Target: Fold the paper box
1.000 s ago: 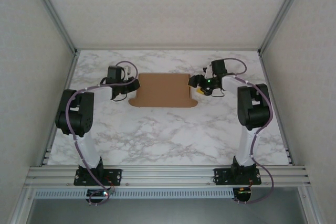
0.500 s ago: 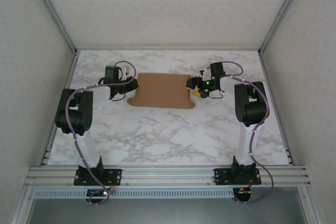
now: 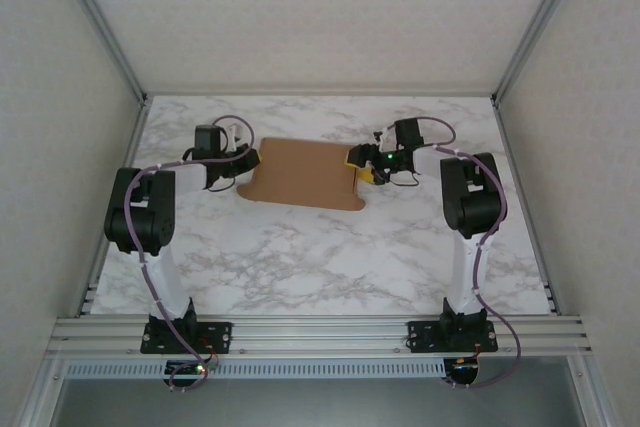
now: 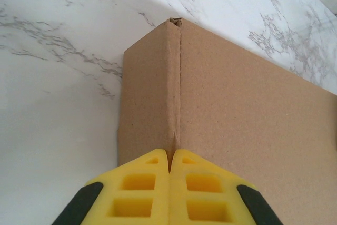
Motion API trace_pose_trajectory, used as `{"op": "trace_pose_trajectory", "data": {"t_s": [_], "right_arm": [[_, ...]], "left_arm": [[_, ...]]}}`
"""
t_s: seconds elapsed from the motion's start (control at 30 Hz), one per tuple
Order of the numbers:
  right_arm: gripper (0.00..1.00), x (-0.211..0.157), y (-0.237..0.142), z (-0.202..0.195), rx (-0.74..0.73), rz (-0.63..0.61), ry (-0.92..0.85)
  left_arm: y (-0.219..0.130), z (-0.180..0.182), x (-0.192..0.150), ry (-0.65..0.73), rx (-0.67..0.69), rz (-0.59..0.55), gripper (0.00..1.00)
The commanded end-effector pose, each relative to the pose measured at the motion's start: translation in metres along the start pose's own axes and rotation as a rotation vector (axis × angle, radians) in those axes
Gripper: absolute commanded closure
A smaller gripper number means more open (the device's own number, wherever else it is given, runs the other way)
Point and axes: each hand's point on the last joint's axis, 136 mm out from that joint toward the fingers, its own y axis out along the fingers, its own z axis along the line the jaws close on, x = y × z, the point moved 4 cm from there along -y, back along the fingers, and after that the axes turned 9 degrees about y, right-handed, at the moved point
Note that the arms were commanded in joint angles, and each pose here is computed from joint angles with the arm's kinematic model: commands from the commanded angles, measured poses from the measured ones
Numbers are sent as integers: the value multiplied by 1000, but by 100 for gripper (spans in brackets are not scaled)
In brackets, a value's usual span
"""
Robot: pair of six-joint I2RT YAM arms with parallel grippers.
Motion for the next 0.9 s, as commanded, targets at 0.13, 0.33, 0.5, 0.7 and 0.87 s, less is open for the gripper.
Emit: {"op": "trace_pose_trajectory", "data": {"t_s": [0.13,0.33,0.5,0.7,0.87], "right_arm": [[29,-23,0,38,219,48,58],[29,-24,-18,50,270,-1,68],[28,-25,-26,34,146,-46,48],[28,-24,-31,15,49,-77,51],[27,-24,-28,-1,-20,-84,56]], "left_arm": [[12,41,-68,-115,148,217,97],[12,43,-70,-116,152,222,98],[11,46,-71,-122,159,226,98],[10,49,-70,-131,161,221,98],[10,51,-71,-135,163,223,98]]}}
